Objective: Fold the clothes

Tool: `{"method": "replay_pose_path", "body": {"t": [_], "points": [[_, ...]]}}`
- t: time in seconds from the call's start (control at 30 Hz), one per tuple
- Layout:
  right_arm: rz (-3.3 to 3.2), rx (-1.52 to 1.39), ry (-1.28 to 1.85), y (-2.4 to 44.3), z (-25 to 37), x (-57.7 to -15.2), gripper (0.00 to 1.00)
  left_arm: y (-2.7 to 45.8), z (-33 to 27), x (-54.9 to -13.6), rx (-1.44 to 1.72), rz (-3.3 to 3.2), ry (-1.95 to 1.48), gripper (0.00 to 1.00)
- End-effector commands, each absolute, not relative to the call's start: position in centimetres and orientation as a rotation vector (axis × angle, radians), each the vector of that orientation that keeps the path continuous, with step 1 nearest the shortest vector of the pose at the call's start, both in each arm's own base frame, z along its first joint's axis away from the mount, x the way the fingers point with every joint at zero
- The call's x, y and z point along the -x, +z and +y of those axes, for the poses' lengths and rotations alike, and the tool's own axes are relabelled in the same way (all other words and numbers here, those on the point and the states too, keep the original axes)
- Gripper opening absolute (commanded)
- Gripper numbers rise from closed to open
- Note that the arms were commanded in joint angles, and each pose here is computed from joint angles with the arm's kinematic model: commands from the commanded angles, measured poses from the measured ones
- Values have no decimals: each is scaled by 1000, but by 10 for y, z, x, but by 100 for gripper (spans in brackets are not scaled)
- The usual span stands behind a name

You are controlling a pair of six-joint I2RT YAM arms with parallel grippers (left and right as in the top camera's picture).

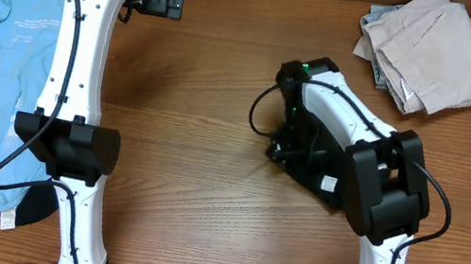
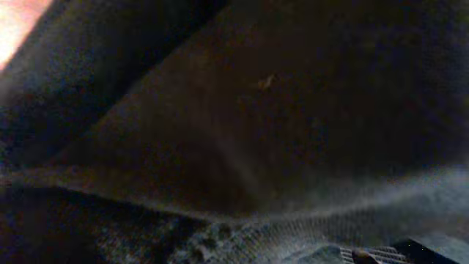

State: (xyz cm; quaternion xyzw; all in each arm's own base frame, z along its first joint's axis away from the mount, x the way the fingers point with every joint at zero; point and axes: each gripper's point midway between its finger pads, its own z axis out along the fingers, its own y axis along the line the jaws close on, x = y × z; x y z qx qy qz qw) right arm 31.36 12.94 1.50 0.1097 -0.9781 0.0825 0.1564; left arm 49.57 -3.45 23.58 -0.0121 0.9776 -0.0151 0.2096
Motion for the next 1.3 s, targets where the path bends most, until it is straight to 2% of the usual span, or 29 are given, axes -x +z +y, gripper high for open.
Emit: {"method": "replay_pose_path", "body": {"t": [0.0,0.2,0.3,0.37,0.5,0.53,0.57,0.67,0.87,1.27], "points": [[-2942,-104,357,46,96,-339,93,232,-30,-495,-20,2734,-16,100],[-3245,206,7,148,120,-346,94,231,-30,-493,-24,2744,-15,100],[-3294,628,-73,191,112,-334,93,231,-30,-492,-24,2746,-15,100],[-3240,989,-57,202,97,-318,83,230,-30,-491,-23,2751,-16,100],[-2904,1514,-7,172,89,-284,69,230,-30,-492,-24,2747,-20,100],[-2810,1597,1,163,91,-276,69,231,-30,-492,-24,2746,-20,100],[-2696,1691,5,151,94,-267,70,231,-30,-492,-24,2746,-20,100],[-2463,1881,19,120,100,-251,82,231,-30,-492,-24,2746,-20,100],[-2309,2067,-48,81,105,-255,94,231,-30,-492,-24,2746,-20,100],[-2393,2302,-64,31,76,-275,100,231,-30,-492,-24,2745,-20,100]]}}
